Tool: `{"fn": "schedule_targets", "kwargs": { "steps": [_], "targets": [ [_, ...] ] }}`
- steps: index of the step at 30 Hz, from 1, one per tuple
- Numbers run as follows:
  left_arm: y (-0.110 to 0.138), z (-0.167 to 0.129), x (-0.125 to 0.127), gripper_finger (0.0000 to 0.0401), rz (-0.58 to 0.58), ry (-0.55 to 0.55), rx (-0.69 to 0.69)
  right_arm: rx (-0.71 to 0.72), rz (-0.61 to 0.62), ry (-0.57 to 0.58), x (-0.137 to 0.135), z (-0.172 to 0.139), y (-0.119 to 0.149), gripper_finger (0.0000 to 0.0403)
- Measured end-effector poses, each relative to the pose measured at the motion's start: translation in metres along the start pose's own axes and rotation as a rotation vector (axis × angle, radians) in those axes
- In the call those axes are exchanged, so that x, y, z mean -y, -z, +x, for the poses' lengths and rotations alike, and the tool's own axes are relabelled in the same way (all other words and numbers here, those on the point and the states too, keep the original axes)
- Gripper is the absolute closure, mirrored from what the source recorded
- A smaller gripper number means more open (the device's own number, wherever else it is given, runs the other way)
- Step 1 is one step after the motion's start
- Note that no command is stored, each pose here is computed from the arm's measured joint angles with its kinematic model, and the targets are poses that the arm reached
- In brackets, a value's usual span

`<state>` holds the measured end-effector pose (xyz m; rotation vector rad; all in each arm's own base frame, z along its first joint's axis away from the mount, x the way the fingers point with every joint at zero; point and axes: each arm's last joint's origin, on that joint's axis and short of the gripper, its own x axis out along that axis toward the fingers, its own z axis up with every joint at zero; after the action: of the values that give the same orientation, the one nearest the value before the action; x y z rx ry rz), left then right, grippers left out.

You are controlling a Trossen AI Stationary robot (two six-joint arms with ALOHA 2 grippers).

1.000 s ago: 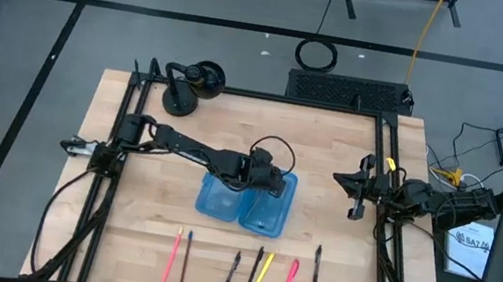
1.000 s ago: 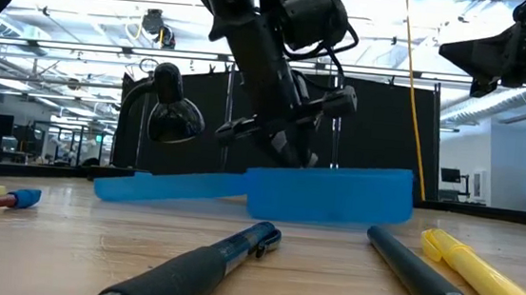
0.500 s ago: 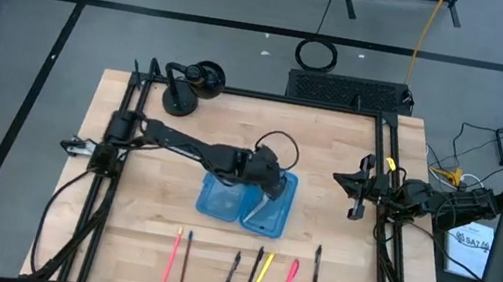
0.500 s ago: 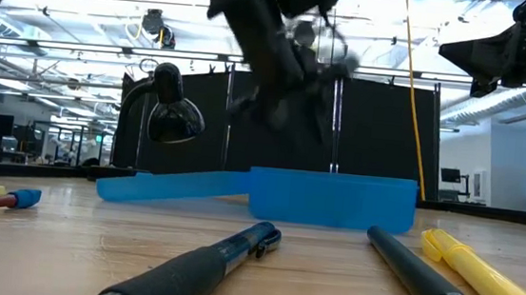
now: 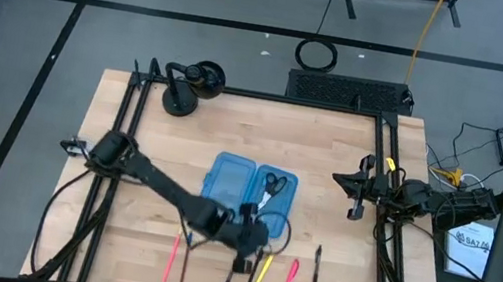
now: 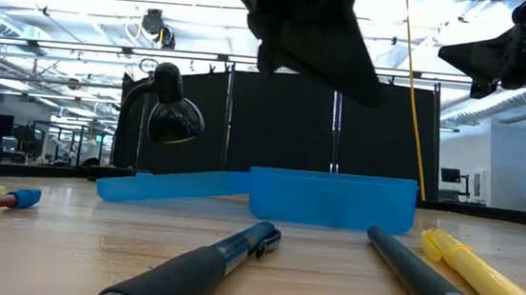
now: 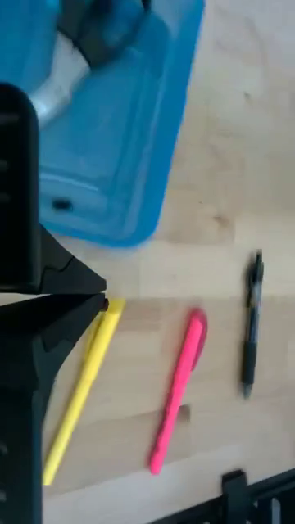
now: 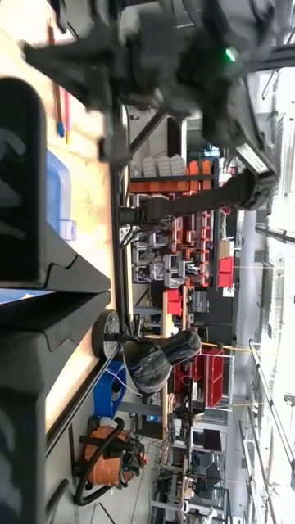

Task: Pick & place school supplies into a supply box
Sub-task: Adjust the blue supply box

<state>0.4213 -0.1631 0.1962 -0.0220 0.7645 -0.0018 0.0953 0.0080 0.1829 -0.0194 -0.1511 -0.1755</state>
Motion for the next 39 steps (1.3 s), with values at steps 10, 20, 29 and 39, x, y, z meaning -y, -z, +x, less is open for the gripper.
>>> {"fn": "schedule_targets", "kwargs": {
  "steps": [10,20,29,39],
  "targets": [
    [0.019,0.028,0.008,0.0399,-0.08,-0.114,0.021,-0.006,0.02,-0.001,0.0,0.0,0.001,0.0403],
    [0.026,0.047,0.011,0.04,-0.131,-0.108,0.062,-0.019,0.045,-0.002,0.0,0.0,0.002,0.0403],
    [0.025,0.059,-0.009,0.04,-0.188,-0.12,0.045,-0.019,0.043,-0.002,0.0,0.0,0.002,0.0403],
    [0.025,0.064,-0.024,0.04,-0.193,-0.172,0.027,-0.02,0.042,-0.001,0.0,0.0,0.002,0.0403]
  ]
}}
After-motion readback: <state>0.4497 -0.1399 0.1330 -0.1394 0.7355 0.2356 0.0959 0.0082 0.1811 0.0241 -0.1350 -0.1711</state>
